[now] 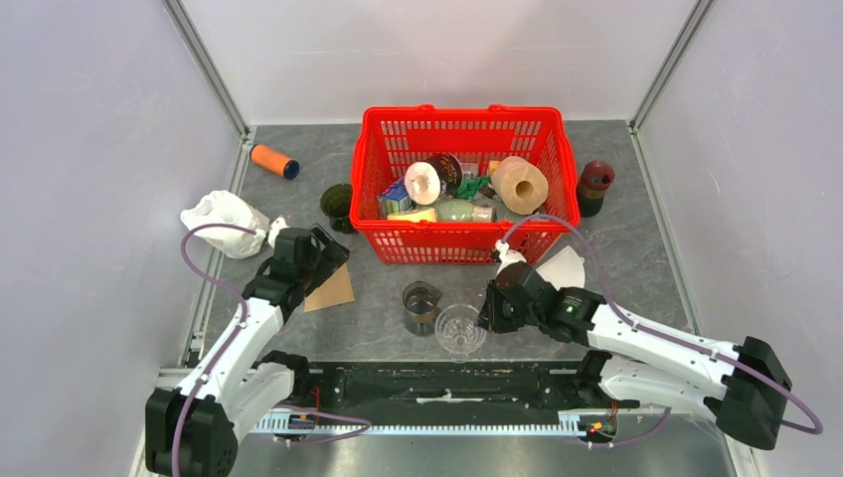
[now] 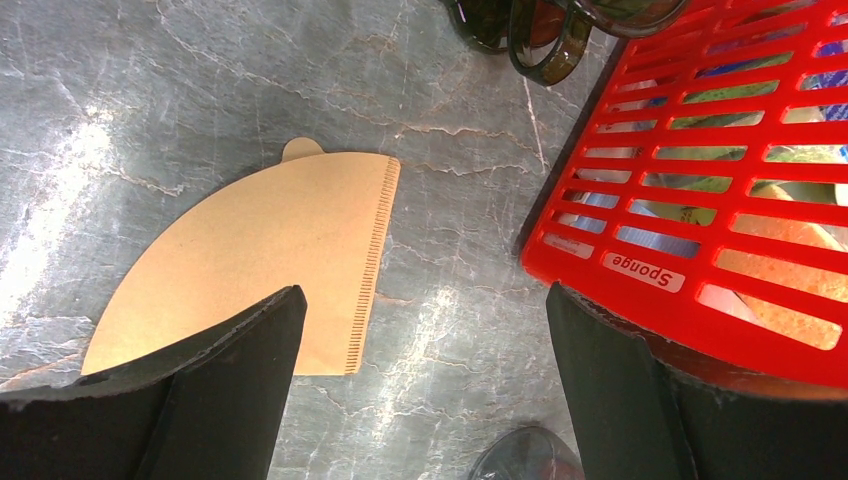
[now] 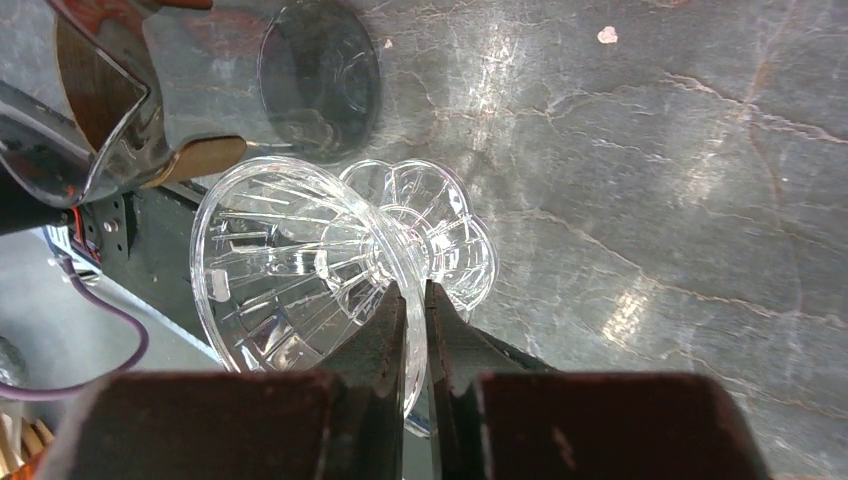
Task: Place the coffee filter in the dripper
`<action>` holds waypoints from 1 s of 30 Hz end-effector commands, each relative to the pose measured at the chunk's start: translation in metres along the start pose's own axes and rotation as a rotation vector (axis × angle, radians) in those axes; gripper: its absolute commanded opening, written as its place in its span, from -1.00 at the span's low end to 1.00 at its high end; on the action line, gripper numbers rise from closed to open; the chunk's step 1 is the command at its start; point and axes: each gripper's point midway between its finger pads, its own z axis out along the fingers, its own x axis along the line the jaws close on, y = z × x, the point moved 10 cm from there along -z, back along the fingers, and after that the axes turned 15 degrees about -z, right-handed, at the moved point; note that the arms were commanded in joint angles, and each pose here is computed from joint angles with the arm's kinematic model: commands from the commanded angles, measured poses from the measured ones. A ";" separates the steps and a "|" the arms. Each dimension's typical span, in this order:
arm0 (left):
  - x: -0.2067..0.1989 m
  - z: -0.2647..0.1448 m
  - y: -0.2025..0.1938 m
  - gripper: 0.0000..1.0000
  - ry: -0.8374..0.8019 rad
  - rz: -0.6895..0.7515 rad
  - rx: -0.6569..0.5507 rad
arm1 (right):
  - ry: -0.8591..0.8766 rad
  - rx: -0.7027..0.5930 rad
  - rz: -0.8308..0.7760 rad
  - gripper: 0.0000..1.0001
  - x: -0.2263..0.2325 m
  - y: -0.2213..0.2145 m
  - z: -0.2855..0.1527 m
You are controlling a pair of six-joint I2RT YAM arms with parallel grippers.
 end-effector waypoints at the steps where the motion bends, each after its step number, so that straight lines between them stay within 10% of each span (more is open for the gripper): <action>1: -0.001 0.002 0.000 0.94 -0.003 0.031 0.001 | 0.025 -0.069 -0.094 -0.98 0.009 0.021 -0.026; 16: -0.002 0.007 0.000 0.94 0.017 0.039 0.017 | 0.020 -0.082 -0.309 -1.00 0.037 0.089 -0.119; 30: -0.001 0.010 -0.003 0.95 0.025 0.040 0.038 | 0.334 -0.033 -0.166 -1.00 0.050 0.160 -0.087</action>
